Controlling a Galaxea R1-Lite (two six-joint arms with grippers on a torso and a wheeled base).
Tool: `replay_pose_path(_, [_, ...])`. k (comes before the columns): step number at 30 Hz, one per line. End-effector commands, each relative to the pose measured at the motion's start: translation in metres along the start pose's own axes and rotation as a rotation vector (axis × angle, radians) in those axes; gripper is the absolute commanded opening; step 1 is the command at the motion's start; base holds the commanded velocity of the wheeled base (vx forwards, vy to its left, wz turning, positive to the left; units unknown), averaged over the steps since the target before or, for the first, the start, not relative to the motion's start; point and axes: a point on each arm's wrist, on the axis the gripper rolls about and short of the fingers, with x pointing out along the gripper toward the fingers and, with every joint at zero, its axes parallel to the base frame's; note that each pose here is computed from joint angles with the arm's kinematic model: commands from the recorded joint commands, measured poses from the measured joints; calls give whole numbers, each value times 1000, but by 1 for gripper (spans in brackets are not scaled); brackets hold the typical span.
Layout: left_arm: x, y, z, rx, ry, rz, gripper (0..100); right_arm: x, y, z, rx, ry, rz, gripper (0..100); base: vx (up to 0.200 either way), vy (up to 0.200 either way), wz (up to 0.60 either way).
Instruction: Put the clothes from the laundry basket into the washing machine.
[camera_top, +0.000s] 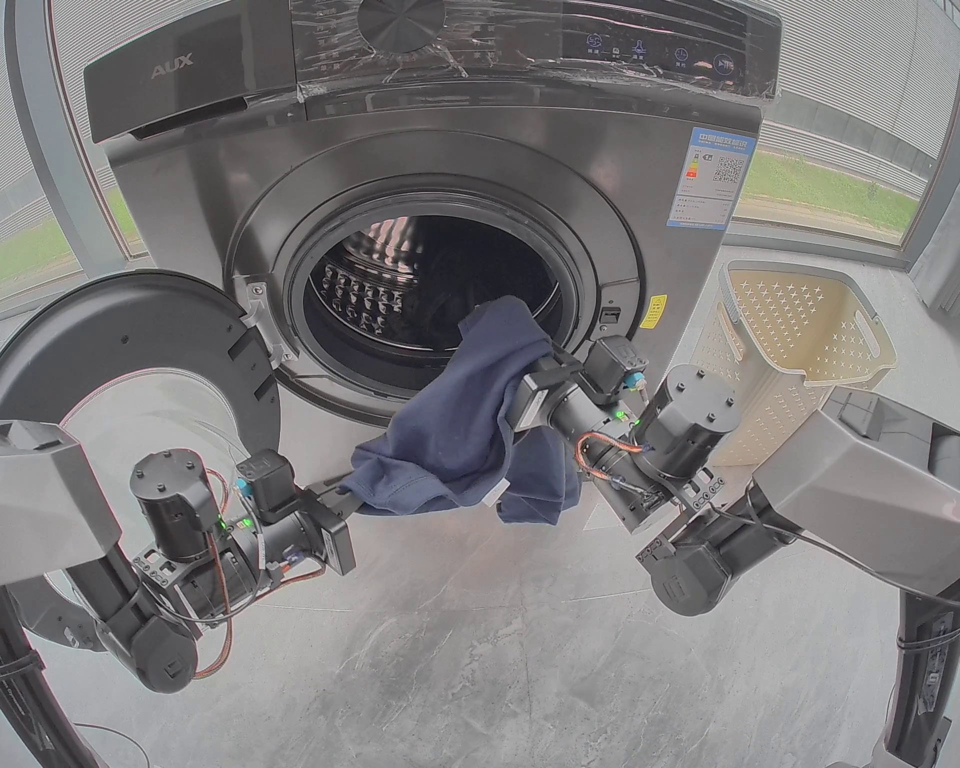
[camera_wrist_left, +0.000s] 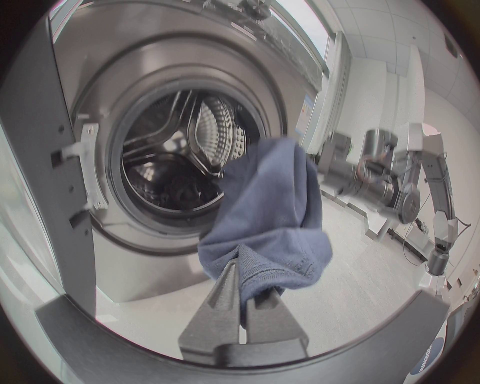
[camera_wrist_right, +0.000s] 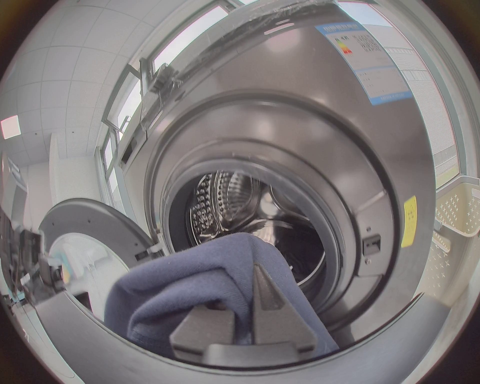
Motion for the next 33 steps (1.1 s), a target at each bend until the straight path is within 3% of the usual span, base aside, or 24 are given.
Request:
replay_pose_path(1, [9,-1,-29,-24,99,-8,0,6,8,24,15,-74,18,0,0,0,0])
replay_pose_path(8, [10,0,-32,-28,106,-9,0,5,11,23,17,-68,25,0,0,0,0])
replay_pose_path(9, [10,0,-33,-27,109,-10,100,5,11,23,19,-68,25,0,0,0,0])
replay_pose_path(14, [8,-2,-39,-38,137,-16,100,5,8,23,14,-69,18,0,0,0,0])
replay_pose_path(17, [1,-7,-51,-51,198,-41,100,6,5,21,12,-68,11,0,0,0,0])
replay_pose_path(20, [-9,-20,-64,-34,272,-125,100,7,4,20,13,-69,9,0,0,0,0])
replay_pose_path(24, [-21,-26,-76,-15,342,-175,100,8,4,22,12,-75,10,0,0,0,0])
replay_pose_path(27, [-20,-28,-78,-1,345,-193,100,7,5,21,14,-71,11,0,0,0,0])
replay_pose_path(33, [-10,-29,-51,28,218,-194,100,5,8,18,17,-59,9,0,0,0,0])
